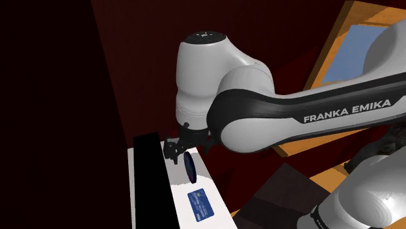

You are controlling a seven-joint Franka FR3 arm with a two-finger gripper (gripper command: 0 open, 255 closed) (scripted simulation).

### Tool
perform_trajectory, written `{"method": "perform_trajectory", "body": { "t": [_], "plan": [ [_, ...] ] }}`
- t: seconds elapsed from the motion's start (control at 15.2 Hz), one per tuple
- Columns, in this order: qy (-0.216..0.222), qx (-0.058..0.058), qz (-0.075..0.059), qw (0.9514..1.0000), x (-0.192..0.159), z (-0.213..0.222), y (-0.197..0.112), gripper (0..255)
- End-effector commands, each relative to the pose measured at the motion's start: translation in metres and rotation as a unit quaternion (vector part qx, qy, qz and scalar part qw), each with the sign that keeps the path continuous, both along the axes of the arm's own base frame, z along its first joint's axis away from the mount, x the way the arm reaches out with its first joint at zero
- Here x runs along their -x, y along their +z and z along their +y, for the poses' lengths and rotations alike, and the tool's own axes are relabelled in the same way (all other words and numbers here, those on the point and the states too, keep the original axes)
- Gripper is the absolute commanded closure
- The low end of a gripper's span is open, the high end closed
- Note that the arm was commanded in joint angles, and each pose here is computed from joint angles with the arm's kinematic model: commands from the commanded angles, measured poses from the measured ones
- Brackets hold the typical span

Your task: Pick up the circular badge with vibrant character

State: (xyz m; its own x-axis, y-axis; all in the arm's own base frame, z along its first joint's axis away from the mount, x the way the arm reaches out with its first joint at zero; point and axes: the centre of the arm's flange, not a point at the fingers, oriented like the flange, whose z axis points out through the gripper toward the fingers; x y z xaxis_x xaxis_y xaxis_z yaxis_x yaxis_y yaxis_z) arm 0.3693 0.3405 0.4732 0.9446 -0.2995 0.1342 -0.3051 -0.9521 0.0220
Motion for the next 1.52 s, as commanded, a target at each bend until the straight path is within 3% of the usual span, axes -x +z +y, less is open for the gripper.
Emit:
{"method": "perform_trajectory", "body": {
  "t": [0.0,0.07,0.66,1.45],
  "plan": [
    [0.0,0.0,0.0,1.0,0.0,0.0,-0.004,0],
    [0.0,0.0,0.0,1.0,0.0,0.0,-0.005,255],
    [0.0,0.0,0.0,1.0,0.0,0.0,-0.004,255],
    [0.0,0.0,0.0,1.0,0.0,0.0,0.059,255]
  ]
}}
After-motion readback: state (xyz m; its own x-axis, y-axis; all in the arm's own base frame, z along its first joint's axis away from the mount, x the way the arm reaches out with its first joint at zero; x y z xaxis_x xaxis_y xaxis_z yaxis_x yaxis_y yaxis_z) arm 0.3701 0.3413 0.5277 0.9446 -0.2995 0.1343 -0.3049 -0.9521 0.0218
